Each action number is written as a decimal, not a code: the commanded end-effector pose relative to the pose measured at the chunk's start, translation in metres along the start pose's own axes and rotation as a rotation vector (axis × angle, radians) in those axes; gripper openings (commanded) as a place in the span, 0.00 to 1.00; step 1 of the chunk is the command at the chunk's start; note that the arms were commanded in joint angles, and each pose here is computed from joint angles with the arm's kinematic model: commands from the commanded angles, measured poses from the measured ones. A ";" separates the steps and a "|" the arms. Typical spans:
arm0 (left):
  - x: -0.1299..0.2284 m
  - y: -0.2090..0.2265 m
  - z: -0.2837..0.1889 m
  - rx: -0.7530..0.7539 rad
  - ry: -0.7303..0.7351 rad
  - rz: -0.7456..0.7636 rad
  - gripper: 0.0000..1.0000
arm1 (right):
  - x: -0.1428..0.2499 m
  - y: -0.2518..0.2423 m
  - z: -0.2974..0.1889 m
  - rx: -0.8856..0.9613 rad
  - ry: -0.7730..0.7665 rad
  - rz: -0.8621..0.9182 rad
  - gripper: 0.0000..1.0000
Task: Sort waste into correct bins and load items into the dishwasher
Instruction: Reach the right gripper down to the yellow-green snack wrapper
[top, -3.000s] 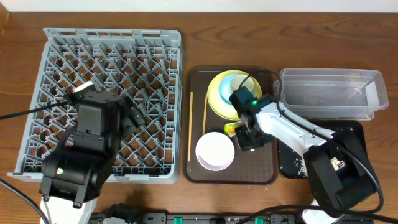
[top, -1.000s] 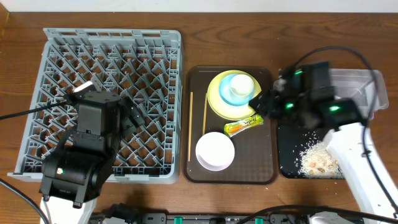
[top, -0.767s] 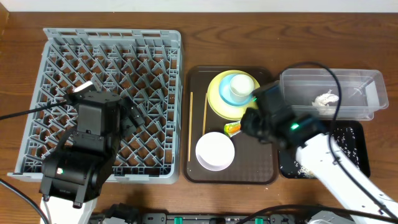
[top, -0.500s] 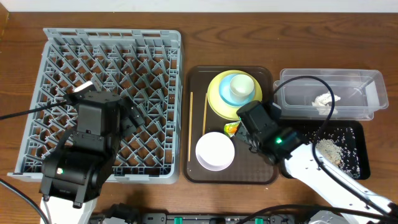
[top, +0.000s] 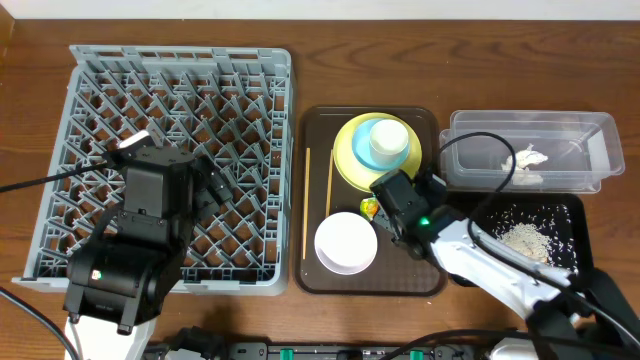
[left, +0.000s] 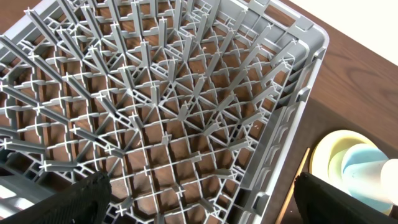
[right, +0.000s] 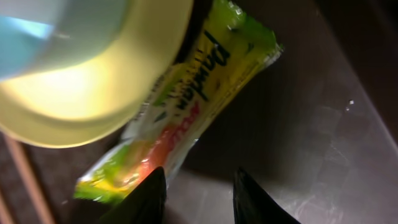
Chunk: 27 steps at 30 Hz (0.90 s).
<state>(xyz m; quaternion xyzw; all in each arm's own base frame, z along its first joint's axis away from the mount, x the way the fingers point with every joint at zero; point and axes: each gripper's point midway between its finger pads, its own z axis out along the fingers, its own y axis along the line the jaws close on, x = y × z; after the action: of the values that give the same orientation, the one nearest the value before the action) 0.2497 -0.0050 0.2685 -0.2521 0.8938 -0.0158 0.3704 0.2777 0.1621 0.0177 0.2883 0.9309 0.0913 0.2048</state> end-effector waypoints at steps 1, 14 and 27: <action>-0.004 0.000 -0.003 0.001 -0.010 -0.005 0.95 | 0.007 -0.010 0.012 0.054 -0.004 -0.010 0.33; -0.004 0.000 -0.001 -0.002 -0.005 -0.003 0.95 | 0.010 -0.009 0.012 0.045 0.013 -0.010 0.27; -0.004 0.000 0.000 -0.004 -0.004 -0.002 0.95 | -0.008 0.013 -0.020 -0.073 -0.044 0.022 0.36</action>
<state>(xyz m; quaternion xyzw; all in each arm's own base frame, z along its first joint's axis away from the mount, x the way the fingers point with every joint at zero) 0.2507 -0.0053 0.2670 -0.2521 0.8950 -0.0144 0.3678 0.2852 0.1668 0.0478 0.2944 0.9167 0.1318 0.2357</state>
